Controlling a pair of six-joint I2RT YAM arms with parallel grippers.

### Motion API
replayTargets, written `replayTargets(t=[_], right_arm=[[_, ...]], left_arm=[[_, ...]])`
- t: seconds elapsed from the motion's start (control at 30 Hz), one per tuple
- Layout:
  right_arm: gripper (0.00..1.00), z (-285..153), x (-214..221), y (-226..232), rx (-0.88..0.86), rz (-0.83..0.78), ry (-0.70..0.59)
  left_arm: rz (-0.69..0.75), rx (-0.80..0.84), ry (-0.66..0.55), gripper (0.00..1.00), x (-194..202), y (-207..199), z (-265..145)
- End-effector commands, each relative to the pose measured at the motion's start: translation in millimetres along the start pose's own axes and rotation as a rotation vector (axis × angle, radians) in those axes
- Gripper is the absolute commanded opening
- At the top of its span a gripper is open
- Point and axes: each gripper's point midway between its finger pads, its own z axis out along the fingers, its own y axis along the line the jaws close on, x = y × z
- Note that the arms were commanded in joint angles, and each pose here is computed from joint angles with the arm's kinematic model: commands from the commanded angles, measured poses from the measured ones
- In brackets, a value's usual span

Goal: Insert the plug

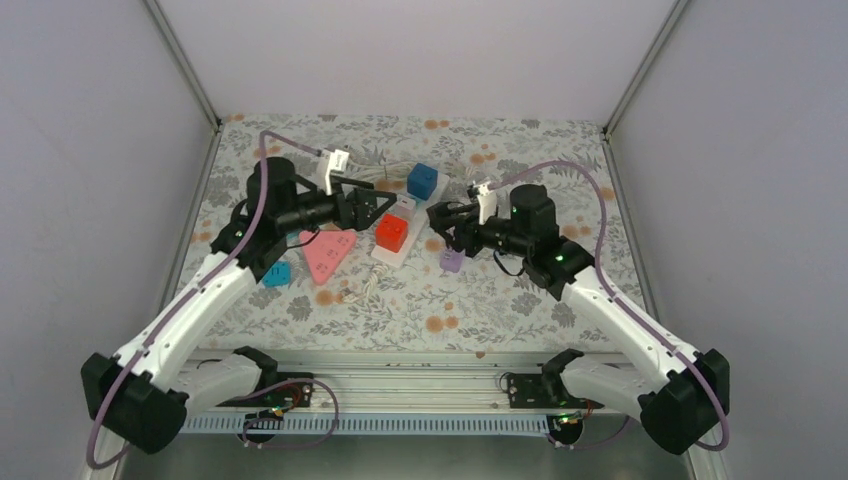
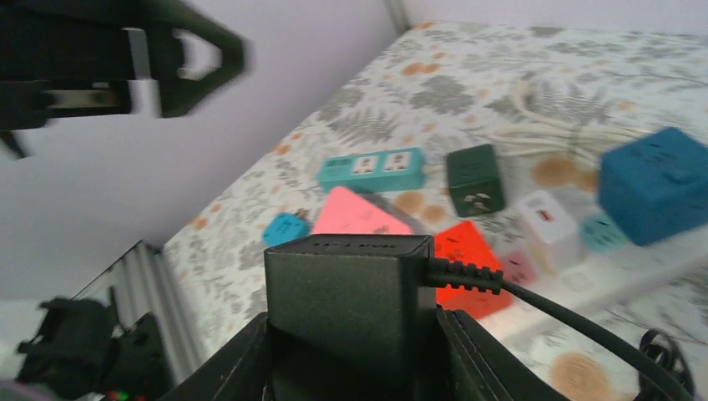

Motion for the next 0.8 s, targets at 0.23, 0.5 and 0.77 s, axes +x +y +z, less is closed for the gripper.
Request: replayTargets(t=[0.23, 0.5, 0.77], right_arm=[[0.41, 30, 9, 54, -0.142, -0.224, 0.066], [0.41, 61, 14, 55, -0.081, -0.309, 0.165], [0.39, 63, 17, 65, -0.122, -0.332, 0.171]], left_arm=[[-0.259, 0.257, 0.273, 0.98, 41, -27, 21], [-0.353, 0.234, 0.422, 0.84, 73, -16, 22], [-0.307, 0.209, 0.431, 0.52, 71, -14, 21]])
